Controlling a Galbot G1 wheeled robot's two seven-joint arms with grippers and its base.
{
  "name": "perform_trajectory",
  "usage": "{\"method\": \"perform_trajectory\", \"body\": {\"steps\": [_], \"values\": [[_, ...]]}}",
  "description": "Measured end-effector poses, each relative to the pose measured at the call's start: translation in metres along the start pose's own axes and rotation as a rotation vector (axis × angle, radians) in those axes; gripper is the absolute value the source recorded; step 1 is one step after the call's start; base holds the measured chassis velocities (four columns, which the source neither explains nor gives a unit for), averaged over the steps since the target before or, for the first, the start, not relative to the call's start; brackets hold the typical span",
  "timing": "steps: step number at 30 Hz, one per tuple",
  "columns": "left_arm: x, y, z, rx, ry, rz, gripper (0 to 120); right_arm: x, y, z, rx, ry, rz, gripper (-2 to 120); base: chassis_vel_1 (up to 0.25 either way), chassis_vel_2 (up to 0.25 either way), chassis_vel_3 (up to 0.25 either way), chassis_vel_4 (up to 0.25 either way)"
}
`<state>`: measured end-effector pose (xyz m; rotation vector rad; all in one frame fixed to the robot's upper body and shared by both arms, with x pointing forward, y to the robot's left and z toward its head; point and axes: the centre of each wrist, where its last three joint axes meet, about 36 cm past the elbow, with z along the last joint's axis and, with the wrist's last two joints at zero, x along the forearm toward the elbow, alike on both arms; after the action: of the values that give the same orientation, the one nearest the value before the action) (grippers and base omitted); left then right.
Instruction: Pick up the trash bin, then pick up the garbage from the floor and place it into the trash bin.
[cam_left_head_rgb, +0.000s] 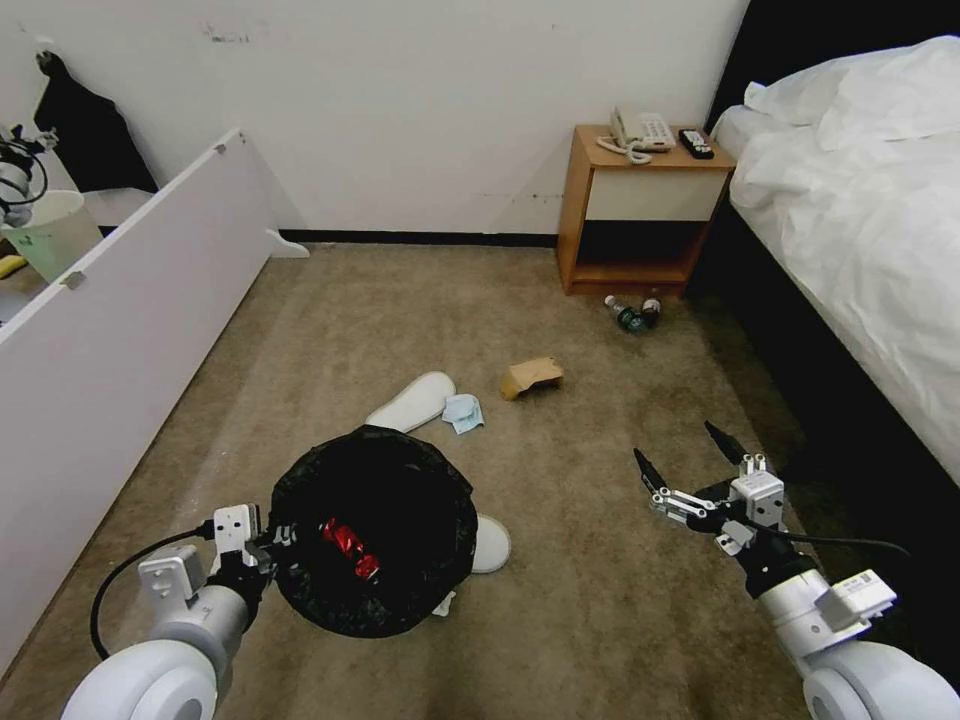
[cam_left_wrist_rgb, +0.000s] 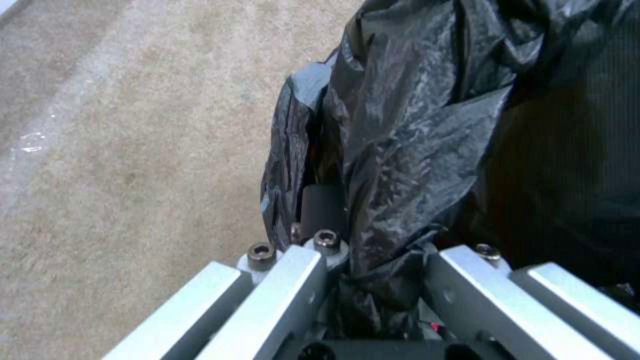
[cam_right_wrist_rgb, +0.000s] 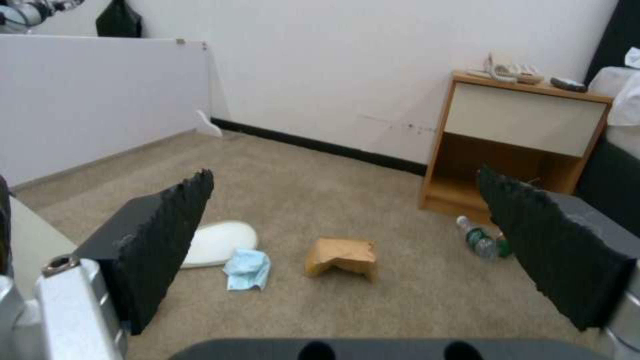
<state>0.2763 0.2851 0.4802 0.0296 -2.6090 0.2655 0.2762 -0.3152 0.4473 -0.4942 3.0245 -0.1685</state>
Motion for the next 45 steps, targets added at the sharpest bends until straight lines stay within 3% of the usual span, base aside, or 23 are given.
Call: {"method": "perform_trajectory", "body": {"steps": [45], "values": [[-0.002, -0.0002, -0.0031, 0.02, -0.004, 0.002, 0, 0.0005, -0.0016, 0.005, 0.006, 0.01, -0.002, 100, -0.013, 0.013, 0.013, -0.013]]}}
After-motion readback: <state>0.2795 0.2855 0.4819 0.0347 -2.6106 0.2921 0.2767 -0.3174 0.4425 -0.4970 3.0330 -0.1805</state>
